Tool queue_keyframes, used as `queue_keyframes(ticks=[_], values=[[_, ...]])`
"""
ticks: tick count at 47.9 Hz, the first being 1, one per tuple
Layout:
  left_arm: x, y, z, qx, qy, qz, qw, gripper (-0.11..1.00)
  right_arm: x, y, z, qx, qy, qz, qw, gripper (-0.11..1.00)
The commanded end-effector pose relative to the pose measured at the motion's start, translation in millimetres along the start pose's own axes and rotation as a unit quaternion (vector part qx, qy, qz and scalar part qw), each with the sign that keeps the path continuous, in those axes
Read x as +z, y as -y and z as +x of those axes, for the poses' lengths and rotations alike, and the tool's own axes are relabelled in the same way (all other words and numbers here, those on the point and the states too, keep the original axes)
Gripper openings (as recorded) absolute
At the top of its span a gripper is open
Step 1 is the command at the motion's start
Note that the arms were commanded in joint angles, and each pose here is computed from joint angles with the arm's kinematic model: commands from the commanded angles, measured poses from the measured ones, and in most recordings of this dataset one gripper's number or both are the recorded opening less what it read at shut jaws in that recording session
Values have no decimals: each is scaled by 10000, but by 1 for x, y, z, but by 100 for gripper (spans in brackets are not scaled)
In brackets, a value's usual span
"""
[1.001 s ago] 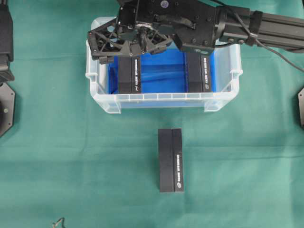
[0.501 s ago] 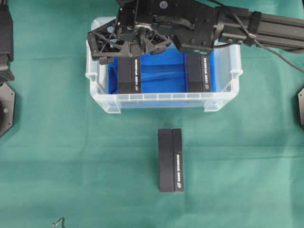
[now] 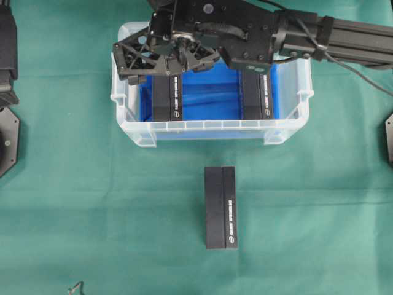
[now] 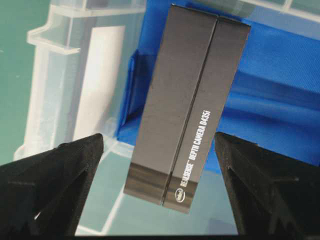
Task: Take the box out of the case with the right arm.
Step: 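Move the open right gripper over the left black box in the case, then lower the right gripper around the left box and close on it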
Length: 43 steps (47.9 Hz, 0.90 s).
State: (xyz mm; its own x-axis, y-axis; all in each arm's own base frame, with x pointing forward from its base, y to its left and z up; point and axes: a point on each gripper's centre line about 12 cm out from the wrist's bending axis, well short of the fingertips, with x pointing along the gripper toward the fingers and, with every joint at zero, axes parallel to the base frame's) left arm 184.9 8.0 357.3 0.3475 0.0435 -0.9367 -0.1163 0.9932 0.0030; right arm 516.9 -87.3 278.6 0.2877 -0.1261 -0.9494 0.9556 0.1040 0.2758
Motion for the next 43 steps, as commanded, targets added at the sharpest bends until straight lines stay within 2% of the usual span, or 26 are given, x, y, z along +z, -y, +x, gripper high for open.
queue_keyframes(ticks=[1,9,21,32,43], values=[[5,-1,-8,7,154,-10,9999,0,3,-3,-15,203,69,11,9998,93],[4,-1,-8,4,154,-3,9999,0,3,-1,-1,60,37,4,10000,93],[5,-1,-8,7,154,-10,9999,0,6,2,15,63,47,35,10000,93],[5,-1,-8,7,154,-10,9999,0,4,10,28,-106,-9,37,9999,93],[5,-1,-8,7,154,-18,9999,0,2,10,42,24,-22,109,9999,93]])
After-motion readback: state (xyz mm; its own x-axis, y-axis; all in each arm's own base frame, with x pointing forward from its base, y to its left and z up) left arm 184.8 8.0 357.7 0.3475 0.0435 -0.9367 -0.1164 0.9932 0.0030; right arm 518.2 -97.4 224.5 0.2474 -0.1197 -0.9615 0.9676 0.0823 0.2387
